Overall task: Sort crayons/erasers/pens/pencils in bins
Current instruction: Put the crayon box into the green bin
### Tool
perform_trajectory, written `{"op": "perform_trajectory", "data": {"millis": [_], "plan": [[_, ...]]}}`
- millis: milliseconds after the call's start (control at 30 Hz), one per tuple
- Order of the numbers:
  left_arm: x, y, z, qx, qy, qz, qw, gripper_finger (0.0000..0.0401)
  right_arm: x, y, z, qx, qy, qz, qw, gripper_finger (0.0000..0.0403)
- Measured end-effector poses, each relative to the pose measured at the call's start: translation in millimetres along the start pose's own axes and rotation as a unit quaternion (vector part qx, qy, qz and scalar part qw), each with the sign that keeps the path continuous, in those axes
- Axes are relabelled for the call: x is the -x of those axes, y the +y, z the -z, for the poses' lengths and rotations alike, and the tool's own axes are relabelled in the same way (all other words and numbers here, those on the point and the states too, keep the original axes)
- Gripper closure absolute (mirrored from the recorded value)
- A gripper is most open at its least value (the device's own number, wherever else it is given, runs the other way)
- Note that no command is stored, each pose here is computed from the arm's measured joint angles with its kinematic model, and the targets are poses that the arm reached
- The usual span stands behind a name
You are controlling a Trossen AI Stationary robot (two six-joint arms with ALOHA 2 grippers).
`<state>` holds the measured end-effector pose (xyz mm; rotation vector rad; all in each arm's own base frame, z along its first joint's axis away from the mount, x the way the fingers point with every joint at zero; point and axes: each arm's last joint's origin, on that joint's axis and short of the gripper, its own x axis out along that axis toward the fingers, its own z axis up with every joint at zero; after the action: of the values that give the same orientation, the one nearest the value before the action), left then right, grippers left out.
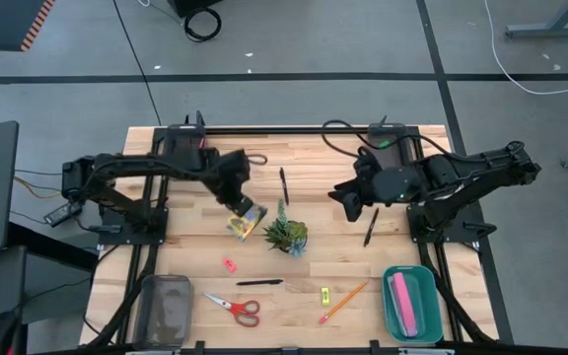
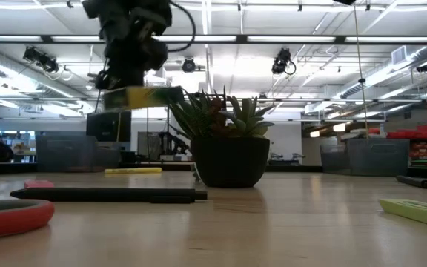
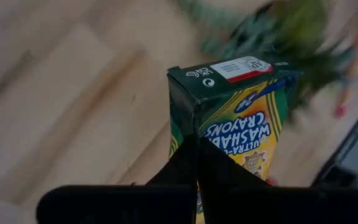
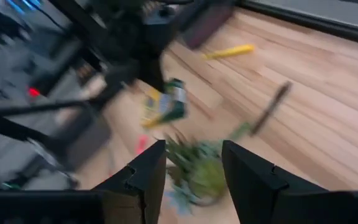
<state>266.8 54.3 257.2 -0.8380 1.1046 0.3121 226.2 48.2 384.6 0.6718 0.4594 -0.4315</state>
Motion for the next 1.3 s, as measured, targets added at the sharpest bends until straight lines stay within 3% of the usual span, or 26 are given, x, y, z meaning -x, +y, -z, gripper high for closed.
{"op": "perform_trajectory", "data": {"millis": [133,300,433,700,867,1000,1300], "plan": [[23,-6,-21,0.015,-0.063,0.019,0.998,0.0399,-3,4,-2,-0.020,-0.016,-0.010,1.000,0.0220],[51,-21,-42,0.015,-0.140,0.067,0.988,0.0399,-21,8,6,-0.010,0.001,0.015,1.000,0.0195],[68,-27,-50,0.022,-0.168,0.084,0.982,0.0398,-37,12,9,-0.060,-0.013,0.031,0.998,0.0171],[73,-26,-53,0.040,-0.180,0.085,0.979,0.0397,-60,17,3,-0.144,-0.057,0.030,0.987,0.0120],[77,-32,-60,0.048,-0.203,0.130,0.969,0.0396,-69,18,-9,-0.174,-0.089,0.007,0.981,0.0106],[82,-37,-65,0.057,-0.226,0.169,0.958,0.0397,-75,14,-16,-0.168,-0.103,0.010,0.980,0.0105],[84,-45,-67,0.067,-0.237,0.203,0.948,0.0396,-79,8,-28,-0.160,-0.120,0.006,0.980,0.0105]]}}
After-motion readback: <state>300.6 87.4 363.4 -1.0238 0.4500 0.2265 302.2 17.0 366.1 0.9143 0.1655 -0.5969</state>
